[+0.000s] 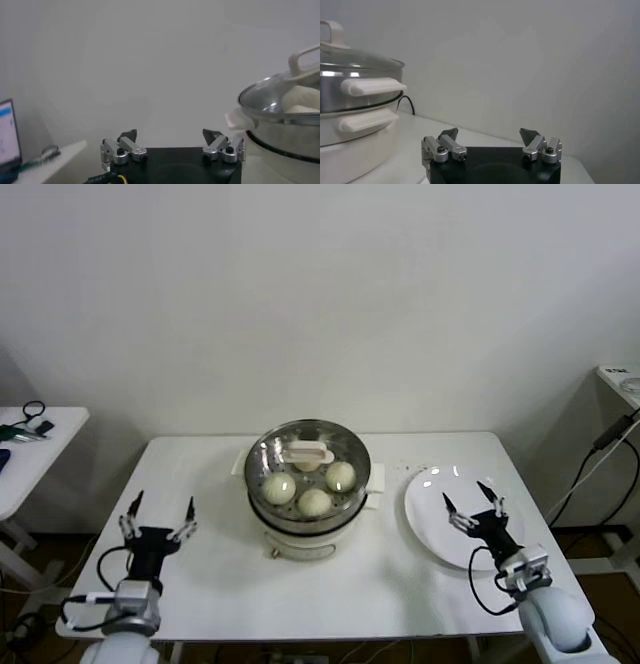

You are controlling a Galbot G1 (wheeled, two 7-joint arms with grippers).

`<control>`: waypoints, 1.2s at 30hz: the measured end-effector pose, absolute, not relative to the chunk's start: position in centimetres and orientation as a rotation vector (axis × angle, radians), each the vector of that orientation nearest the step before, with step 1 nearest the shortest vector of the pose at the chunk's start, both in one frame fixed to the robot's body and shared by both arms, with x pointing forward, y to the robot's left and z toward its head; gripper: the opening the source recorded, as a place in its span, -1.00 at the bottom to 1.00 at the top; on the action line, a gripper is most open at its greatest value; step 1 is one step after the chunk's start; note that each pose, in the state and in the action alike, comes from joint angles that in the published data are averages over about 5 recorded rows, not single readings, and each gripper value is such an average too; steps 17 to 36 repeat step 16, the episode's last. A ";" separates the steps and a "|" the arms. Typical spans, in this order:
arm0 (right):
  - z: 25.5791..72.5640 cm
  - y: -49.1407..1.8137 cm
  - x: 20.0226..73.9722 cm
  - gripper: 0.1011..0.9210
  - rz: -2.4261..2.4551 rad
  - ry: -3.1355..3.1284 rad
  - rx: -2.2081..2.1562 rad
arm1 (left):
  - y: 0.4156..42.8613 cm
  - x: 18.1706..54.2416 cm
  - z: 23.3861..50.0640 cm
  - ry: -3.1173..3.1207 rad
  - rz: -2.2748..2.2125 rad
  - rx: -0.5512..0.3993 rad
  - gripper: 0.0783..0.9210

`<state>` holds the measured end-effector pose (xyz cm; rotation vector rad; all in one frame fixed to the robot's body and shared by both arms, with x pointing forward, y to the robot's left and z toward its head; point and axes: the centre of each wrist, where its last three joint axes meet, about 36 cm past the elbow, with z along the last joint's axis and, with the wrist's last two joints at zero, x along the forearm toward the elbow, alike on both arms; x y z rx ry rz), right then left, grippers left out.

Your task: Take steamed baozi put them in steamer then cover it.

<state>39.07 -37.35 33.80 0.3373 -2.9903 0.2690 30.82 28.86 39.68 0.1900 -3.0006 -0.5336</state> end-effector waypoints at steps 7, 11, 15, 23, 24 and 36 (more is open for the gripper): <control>33.5 -37.6 38.1 0.76 0.245 -3.006 0.326 | 29.5 30.0 37.6 -3.046 -0.364 0.231 0.77; 33.5 -37.5 37.9 0.76 0.239 -3.012 0.326 | 29.8 29.6 36.9 -3.059 -0.315 0.241 0.77; 33.5 -37.5 37.8 0.76 0.237 -3.016 0.323 | 30.0 29.2 36.6 -3.069 -0.284 0.250 0.77; 33.5 -37.5 37.8 0.76 0.236 -3.017 0.322 | 30.0 29.2 36.6 -3.071 -0.281 0.251 0.77; 33.5 -37.5 37.8 0.76 0.236 -3.017 0.322 | 30.0 29.2 36.6 -3.071 -0.281 0.251 0.77; 33.5 -37.5 37.8 0.76 0.236 -3.017 0.322 | 30.0 29.2 36.6 -3.071 -0.281 0.251 0.77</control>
